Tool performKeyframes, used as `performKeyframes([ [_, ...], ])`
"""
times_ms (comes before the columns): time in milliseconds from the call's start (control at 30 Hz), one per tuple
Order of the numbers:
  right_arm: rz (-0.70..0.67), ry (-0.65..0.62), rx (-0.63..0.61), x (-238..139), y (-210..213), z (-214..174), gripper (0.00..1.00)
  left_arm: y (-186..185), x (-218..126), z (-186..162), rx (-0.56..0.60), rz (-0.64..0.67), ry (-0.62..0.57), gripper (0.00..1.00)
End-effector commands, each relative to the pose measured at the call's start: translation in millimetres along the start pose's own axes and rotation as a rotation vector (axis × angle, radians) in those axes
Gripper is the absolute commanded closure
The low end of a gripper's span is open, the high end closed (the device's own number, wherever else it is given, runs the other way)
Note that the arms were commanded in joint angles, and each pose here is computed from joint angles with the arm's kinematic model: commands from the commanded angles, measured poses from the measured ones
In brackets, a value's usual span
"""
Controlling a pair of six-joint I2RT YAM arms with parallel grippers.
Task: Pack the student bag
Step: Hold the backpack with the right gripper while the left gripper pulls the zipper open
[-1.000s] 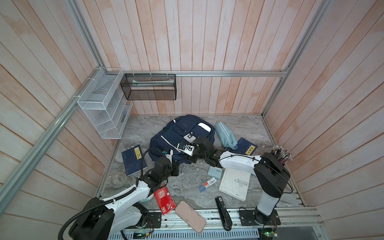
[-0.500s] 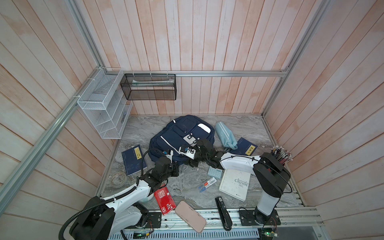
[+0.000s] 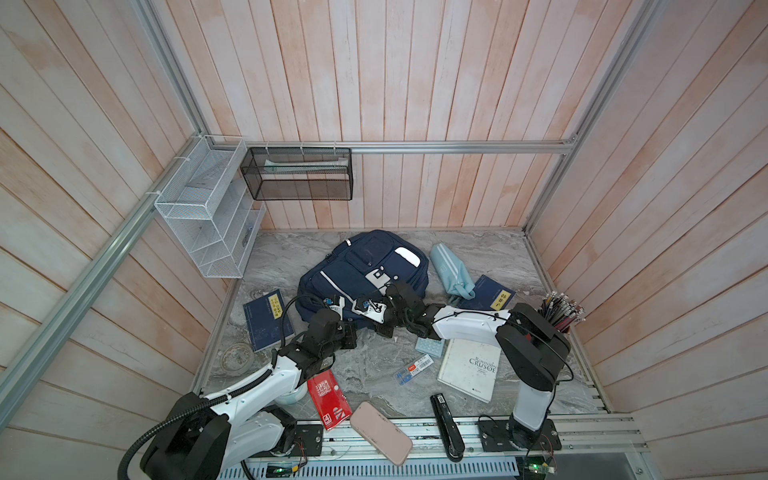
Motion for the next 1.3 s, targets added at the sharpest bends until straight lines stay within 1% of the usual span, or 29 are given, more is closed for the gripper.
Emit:
performKeyframes([
  [0, -0.026, 0.148, -0.005, -2, -2, -33, 1.00, 6, -17, 30, -0.056, 0.001, -0.108, 1.00],
  [67, -0.027, 0.125, -0.038, -11, 2, -34, 1.00, 24, -22, 35, -0.094, 0.052, -0.121, 1.00],
  [133, -0.038, 0.116, -0.071, -18, 1, -37, 1.00, 33, -25, 40, -0.125, 0.053, -0.124, 1.00],
  [200, -0.041, 0.116, -0.083, -26, -2, -42, 1.00, 41, -28, 47, -0.149, 0.084, -0.132, 1.00],
  [267, -0.032, 0.117, -0.071, -36, -8, -48, 1.00, 52, -31, 55, -0.180, 0.130, -0.151, 1.00],
  [333, -0.061, 0.105, -0.036, -48, -22, -52, 1.00, 60, -34, 61, -0.197, 0.127, -0.159, 1.00],
  [433, -0.138, 0.066, -0.005, -61, -47, -59, 1.00, 51, -38, 66, -0.159, 0.070, -0.165, 1.00],
  [533, -0.231, 0.104, 0.010, -61, -66, -62, 1.00, 27, -37, 56, -0.125, 0.006, -0.139, 1.00],
  [600, -0.266, 0.133, 0.096, -66, -72, -52, 0.88, 7, -34, 46, -0.104, -0.025, -0.118, 1.00],
  [633, -0.291, 0.113, 0.147, -74, -74, -43, 0.80, -1, -32, 40, -0.103, -0.038, -0.107, 1.00],
  [667, -0.302, 0.067, 0.167, -85, -67, -32, 0.65, -8, -30, 32, -0.101, -0.048, -0.094, 1.00],
  [700, -0.311, 0.016, 0.156, -94, -59, -21, 0.53, -14, -28, 27, -0.102, -0.053, -0.083, 1.00],
  [733, -0.298, -0.038, 0.129, -101, -43, -15, 0.38, -19, -26, 23, -0.100, -0.061, -0.076, 1.00],
  [767, -0.290, -0.107, 0.084, -107, -28, -8, 0.19, -25, -23, 19, -0.090, -0.071, -0.065, 1.00],
  [833, -0.254, -0.201, 0.003, -111, -2, 6, 0.14, -34, -20, 16, -0.068, -0.067, -0.052, 1.00],
  [900, -0.211, -0.223, -0.006, -105, 7, 14, 0.14, -41, -19, 16, -0.053, -0.071, -0.047, 1.00],
  [933, -0.179, -0.212, 0.000, -98, 7, 15, 0.17, -44, -19, 17, -0.053, -0.083, -0.047, 1.00],
  [1033, -0.112, -0.130, -0.006, -73, 4, 13, 0.32, -47, -22, 20, -0.060, -0.105, -0.061, 1.00],
  [1133, -0.057, -0.091, -0.007, -54, 2, 11, 0.47, -49, -22, 19, -0.064, -0.126, -0.060, 1.00],
  [1167, -0.037, -0.089, -0.006, -49, 3, 13, 0.50, -50, -21, 17, -0.068, -0.140, -0.058, 1.00],
  [1267, 0.009, -0.079, 0.023, -35, 3, 11, 0.50, -50, -17, 12, -0.074, -0.155, -0.039, 1.00],
])
Point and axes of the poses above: each gripper's point midway between its finger pads, its own x axis out along the fingers, its own y axis along the line the jaws close on, z = x × y, the point moved 6 cm from there along -x, back along the fingers, and after that the axes turned 3 degrees about x, right-handed, at the moved point
